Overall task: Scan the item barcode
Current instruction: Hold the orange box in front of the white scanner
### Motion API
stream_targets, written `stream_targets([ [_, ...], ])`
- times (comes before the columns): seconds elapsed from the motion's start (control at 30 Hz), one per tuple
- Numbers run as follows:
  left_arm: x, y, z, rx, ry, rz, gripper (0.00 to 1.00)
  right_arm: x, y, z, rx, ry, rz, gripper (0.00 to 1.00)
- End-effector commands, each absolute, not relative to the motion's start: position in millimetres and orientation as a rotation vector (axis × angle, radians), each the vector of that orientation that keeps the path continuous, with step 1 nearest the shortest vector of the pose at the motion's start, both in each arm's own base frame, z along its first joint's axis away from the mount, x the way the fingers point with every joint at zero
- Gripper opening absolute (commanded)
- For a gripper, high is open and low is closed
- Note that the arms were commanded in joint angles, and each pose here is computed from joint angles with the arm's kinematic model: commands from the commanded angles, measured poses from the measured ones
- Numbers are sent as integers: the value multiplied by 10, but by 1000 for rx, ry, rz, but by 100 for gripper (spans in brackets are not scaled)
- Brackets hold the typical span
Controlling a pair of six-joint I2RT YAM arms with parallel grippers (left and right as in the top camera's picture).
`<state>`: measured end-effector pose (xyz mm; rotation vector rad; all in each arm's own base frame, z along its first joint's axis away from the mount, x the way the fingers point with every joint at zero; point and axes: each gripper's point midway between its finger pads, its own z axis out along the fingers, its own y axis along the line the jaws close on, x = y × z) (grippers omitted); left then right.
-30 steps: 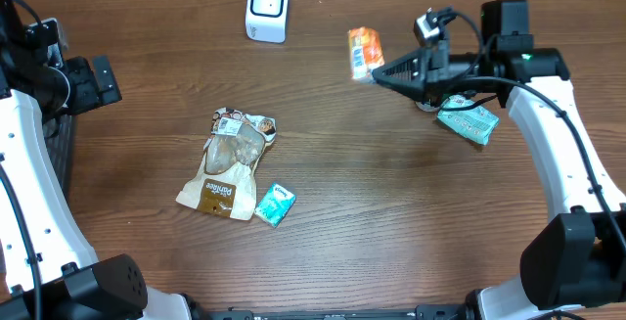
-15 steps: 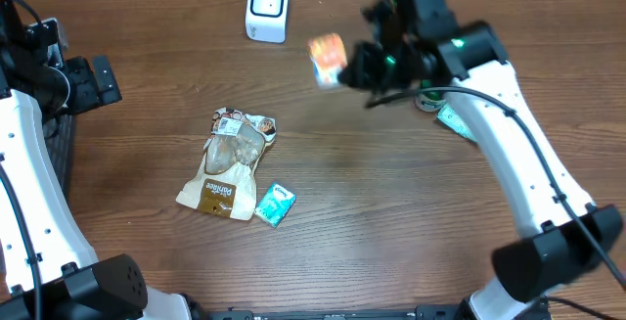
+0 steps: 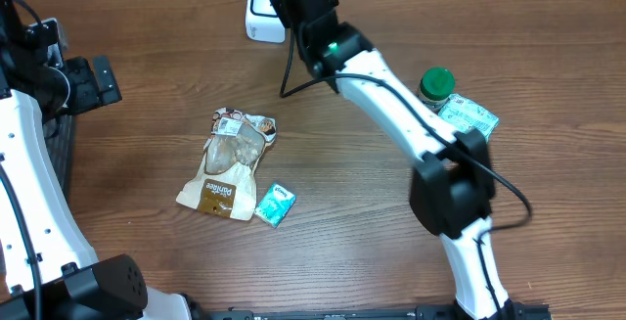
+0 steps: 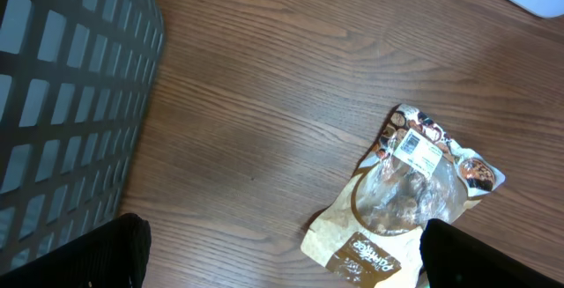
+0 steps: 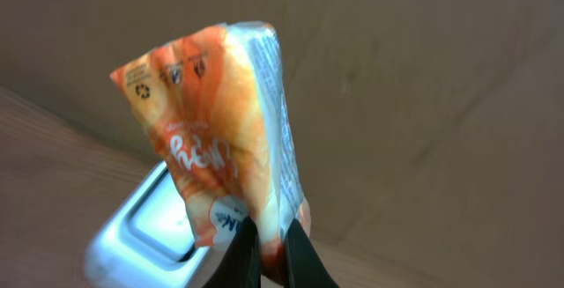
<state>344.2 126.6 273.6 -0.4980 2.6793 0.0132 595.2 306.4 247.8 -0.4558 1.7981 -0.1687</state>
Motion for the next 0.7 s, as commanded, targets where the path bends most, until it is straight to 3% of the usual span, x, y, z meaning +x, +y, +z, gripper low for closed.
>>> stream_targets([
  [0.0, 3456, 1248, 2782, -466, 2670, 13, 100, 6145, 2964, 2376, -630, 1686, -454, 4],
  [0.37, 3456, 1248, 2782, -466, 2670, 13, 100, 6341, 3332, 1631, -890, 1537, -507, 4],
  [0.67, 3456, 1248, 2782, -466, 2670, 13, 100, 6316, 3380, 1495, -941, 1554, -482, 4],
])
